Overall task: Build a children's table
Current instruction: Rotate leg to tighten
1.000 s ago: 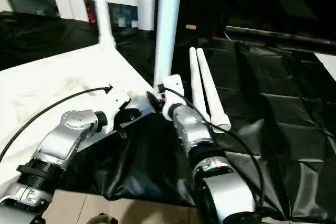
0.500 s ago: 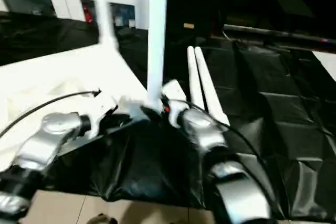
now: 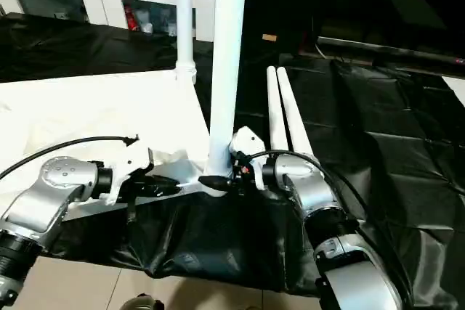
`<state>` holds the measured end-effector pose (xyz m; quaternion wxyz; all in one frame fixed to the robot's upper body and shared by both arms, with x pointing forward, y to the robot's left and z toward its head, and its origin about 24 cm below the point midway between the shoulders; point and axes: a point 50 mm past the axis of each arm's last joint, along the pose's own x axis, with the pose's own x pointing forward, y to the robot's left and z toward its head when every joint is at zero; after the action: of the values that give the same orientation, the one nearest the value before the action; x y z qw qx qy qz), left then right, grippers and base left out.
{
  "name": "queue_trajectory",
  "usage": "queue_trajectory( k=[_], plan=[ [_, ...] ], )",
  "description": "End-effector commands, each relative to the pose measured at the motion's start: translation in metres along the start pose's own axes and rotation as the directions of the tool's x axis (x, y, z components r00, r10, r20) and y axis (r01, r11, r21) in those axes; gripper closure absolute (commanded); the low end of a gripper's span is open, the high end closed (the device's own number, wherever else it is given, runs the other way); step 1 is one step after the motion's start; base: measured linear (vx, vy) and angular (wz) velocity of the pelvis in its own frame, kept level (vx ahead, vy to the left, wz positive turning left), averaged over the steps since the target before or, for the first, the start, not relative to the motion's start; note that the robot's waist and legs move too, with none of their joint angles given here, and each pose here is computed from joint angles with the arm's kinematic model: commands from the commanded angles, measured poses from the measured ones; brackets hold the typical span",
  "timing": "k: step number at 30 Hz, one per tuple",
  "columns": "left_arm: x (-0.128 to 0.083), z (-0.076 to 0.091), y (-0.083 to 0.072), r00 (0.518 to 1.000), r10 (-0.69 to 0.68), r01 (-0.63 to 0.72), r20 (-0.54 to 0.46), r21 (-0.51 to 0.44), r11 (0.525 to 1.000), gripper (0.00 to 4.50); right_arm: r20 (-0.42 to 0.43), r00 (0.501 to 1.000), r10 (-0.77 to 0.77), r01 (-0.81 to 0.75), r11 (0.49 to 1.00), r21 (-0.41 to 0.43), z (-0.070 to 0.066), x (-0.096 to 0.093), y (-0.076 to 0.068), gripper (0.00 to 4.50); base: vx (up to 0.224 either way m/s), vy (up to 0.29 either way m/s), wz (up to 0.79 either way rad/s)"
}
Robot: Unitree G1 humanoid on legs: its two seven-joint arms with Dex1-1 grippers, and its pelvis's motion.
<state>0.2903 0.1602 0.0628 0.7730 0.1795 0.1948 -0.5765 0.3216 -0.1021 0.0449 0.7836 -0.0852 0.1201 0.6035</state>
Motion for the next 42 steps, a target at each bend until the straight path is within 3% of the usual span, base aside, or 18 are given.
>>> queue_trajectory(
  k=[1,7,9,11,16,21,23,25,27,28,31,35,42],
  plan=[
    [0.008,0.013,-0.003,0.998,-0.043,0.042,0.039,0.050,0.998,4.50,-0.021,0.992,0.125,-0.125,0.992,-0.005,-0.001,0.012,0.014,1.72,0.000,0.000,0.00],
    [0.009,0.012,-0.002,0.999,-0.011,0.009,0.040,0.033,0.999,4.50,-0.016,0.993,0.115,-0.115,0.993,0.017,-0.004,0.017,0.018,1.78,0.000,0.000,0.00],
    [0.016,0.017,0.010,0.989,0.135,-0.135,0.064,-0.004,0.991,4.50,-0.011,0.997,-0.082,0.083,0.994,0.064,-0.007,0.030,0.011,1.78,0.000,0.000,0.00],
    [0.024,0.023,0.019,0.967,0.248,-0.245,0.059,-0.048,0.968,4.50,-0.018,0.966,-0.256,0.256,0.960,0.115,-0.008,0.044,0.004,1.78,0.000,0.000,0.00],
    [0.037,0.033,0.026,0.930,0.362,-0.355,0.058,-0.105,0.929,4.50,-0.042,0.910,-0.412,0.411,0.887,0.209,-0.005,0.061,0.001,1.80,0.000,0.000,0.00],
    [0.056,0.047,0.026,0.892,0.446,-0.429,0.080,-0.169,0.888,4.50,-0.070,0.852,-0.518,0.519,0.822,0.236,0.002,0.082,0.002,1.80,0.000,0.000,0.00],
    [0.060,0.050,0.023,0.899,0.426,-0.408,0.099,-0.159,0.899,4.50,-0.049,0.861,-0.506,0.501,0.827,0.256,0.005,0.085,0.004,1.24,0.000,0.000,0.00],
    [0.061,0.051,0.021,0.907,0.407,-0.390,0.110,-0.148,0.909,4.50,-0.037,0.869,-0.493,0.484,0.832,0.273,0.007,0.084,0.003,1.08,0.000,0.000,0.00],
    [0.059,0.050,0.018,0.919,0.373,-0.359,0.129,-0.119,0.926,4.50,-0.037,0.867,-0.496,0.490,0.840,0.231,0.007,0.079,-0.001,1.01,0.000,0.000,0.00],
    [0.058,0.050,0.018,0.921,0.368,-0.354,0.130,-0.116,0.928,4.50,-0.036,0.867,-0.497,0.493,0.843,0.216,0.008,0.078,-0.002,0.64,0.000,0.000,0.00],
    [0.053,0.046,0.015,0.936,0.319,-0.310,0.149,-0.079,0.947,4.50,-0.021,0.883,-0.468,0.466,0.872,0.154,0.009,0.069,-0.007,0.61,0.000,0.000,0.00],
    [0.050,0.042,0.011,0.950,0.271,-0.263,0.156,-0.067,0.962,4.50,0.008,0.910,-0.414,0.409,0.903,0.133,0.010,0.063,-0.008,0.61,0.000,0.000,0.00],
    [0.036,0.031,0.003,0.979,0.134,-0.133,0.156,-0.012,0.991,4.50,0.042,0.984,-0.173,0.171,0.984,0.048,0.008,0.036,-0.005,0.61,0.000,0.000,0.00]
  ],
)
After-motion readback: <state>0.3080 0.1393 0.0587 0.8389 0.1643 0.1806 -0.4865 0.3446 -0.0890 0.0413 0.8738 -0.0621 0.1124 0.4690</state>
